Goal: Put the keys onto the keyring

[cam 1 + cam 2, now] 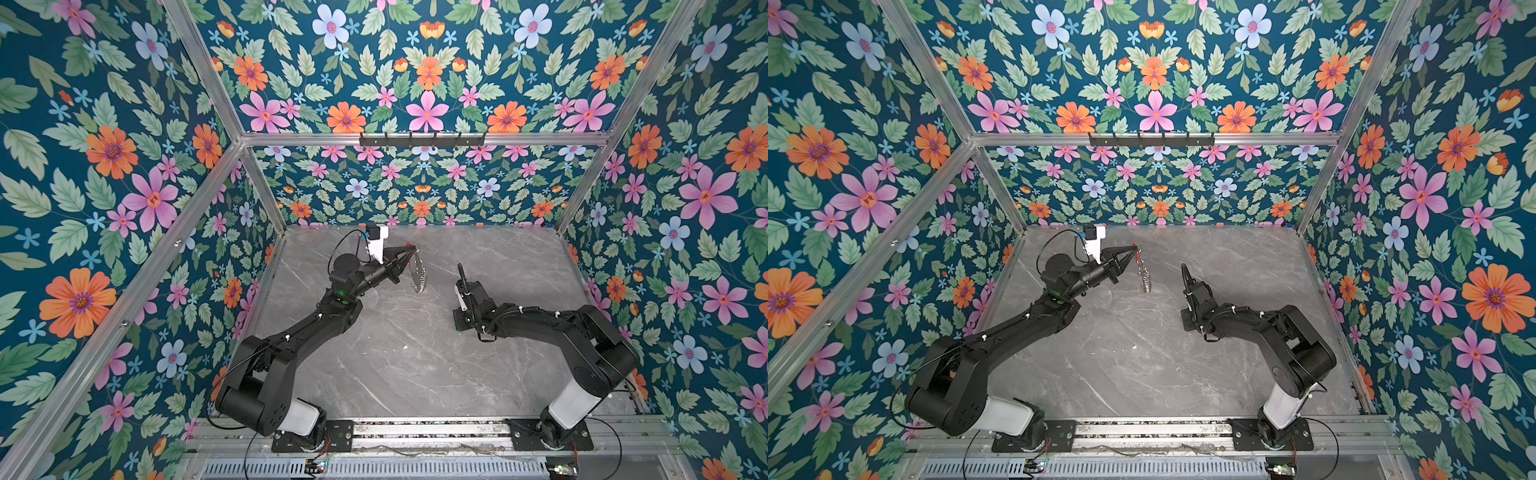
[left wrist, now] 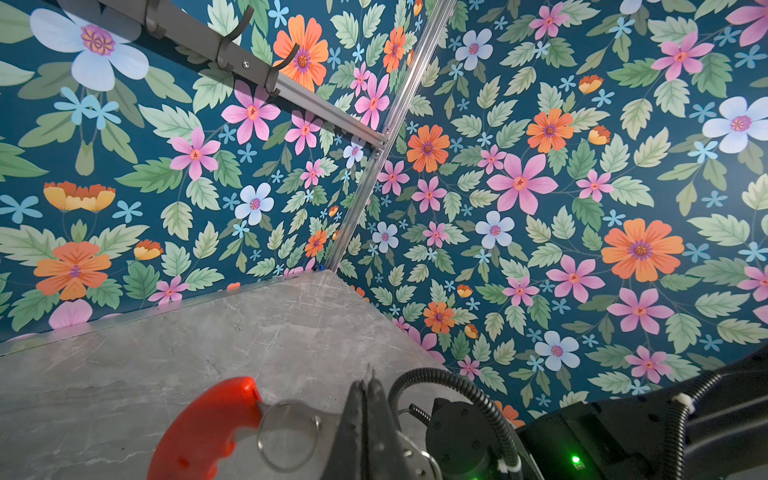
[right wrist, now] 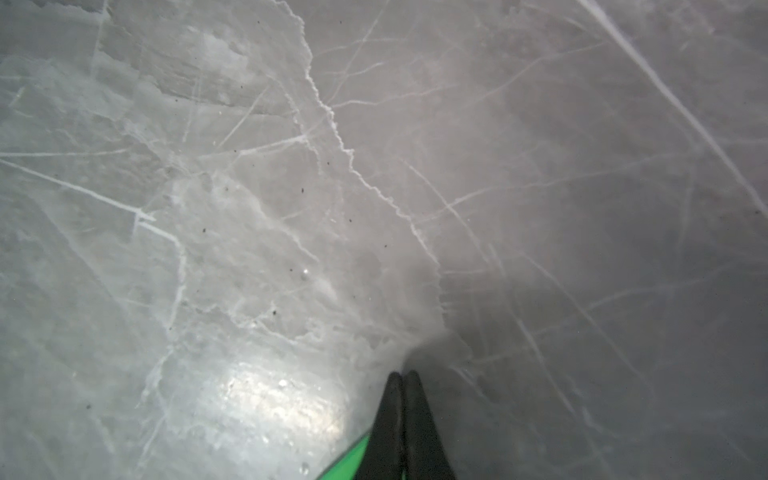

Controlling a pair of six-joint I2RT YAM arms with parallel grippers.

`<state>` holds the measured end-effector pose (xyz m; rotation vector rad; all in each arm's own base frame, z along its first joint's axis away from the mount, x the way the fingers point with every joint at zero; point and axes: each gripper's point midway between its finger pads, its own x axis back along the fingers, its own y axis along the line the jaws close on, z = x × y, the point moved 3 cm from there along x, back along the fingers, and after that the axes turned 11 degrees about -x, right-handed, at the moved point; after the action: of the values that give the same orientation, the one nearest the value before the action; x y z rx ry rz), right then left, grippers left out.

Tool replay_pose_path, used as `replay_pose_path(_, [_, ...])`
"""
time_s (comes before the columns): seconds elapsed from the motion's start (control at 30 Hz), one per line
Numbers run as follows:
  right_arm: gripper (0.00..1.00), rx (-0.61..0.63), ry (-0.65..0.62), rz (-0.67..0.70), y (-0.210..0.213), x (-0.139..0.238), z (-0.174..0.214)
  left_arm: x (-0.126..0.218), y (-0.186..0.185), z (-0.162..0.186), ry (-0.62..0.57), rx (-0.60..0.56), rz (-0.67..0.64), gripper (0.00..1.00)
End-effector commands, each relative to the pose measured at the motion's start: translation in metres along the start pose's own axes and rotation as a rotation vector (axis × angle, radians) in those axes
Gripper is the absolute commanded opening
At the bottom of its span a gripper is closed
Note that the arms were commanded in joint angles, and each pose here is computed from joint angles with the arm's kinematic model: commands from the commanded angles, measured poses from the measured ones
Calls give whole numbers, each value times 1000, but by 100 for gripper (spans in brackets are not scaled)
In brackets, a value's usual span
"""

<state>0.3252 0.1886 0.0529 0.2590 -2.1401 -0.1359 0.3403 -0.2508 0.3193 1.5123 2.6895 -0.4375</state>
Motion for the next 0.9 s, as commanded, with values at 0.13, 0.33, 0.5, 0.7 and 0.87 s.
replay_pose_path(0.13, [0,18,-23,-19,8,10,-15,-1,-5,-15,-59,-20,24,0])
replay_pose_path(0.33, [0,23,36,-4,8,-11,-7,-1,-5,-15,-59,-18,27,0])
replay_pose_path(0.5, [0,29,59,17,8,-19,-8,-1,-5,-15,-55,-28,22,0])
replay_pose_path(0.7, [0,30,63,20,9,-19,-11,-1,-4,-14,-52,-34,21,0])
replay_pose_path(0.87, [18,30,46,7,12,-7,-18,-2,-4,-14,-50,-35,22,0])
